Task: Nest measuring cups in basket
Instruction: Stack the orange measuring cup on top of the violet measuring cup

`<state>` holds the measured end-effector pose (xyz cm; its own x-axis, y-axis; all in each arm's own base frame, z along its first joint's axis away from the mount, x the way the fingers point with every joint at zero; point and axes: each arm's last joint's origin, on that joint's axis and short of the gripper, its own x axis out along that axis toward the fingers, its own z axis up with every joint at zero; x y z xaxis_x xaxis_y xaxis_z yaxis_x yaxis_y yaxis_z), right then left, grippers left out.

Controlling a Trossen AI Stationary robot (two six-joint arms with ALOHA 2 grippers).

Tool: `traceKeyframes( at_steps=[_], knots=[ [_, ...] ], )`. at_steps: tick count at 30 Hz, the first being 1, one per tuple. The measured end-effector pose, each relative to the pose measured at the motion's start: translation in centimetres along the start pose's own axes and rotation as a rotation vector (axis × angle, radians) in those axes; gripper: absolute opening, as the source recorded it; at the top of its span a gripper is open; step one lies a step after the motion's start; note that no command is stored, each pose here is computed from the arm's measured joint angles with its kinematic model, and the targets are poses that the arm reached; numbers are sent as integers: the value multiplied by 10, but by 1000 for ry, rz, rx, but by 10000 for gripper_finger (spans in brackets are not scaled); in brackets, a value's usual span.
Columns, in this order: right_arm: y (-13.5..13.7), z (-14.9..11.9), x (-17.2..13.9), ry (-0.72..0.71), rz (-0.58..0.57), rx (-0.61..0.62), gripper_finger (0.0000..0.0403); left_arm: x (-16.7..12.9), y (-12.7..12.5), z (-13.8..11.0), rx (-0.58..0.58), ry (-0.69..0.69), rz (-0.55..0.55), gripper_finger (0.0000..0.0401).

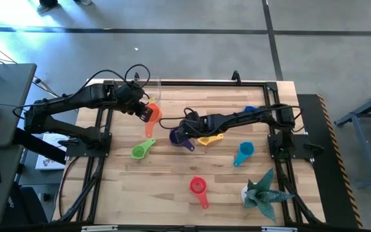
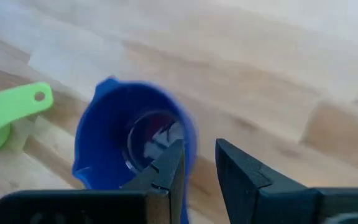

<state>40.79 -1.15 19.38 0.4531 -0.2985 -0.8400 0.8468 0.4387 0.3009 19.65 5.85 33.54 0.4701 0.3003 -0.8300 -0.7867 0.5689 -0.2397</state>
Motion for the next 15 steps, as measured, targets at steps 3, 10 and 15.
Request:
traceKeyframes(
  at_steps=[3,10,15],
  knots=[
    [-2,9,-17,-35,-1,-37,83,0,0,0,-45,5,-2,5],
    [-12,35,-56,-137,16,-130,83,0,-2,-2,-147,12,-13,5],
    [-28,63,-84,-242,-10,-224,83,-1,-7,-6,-229,16,-20,5]
  ],
)
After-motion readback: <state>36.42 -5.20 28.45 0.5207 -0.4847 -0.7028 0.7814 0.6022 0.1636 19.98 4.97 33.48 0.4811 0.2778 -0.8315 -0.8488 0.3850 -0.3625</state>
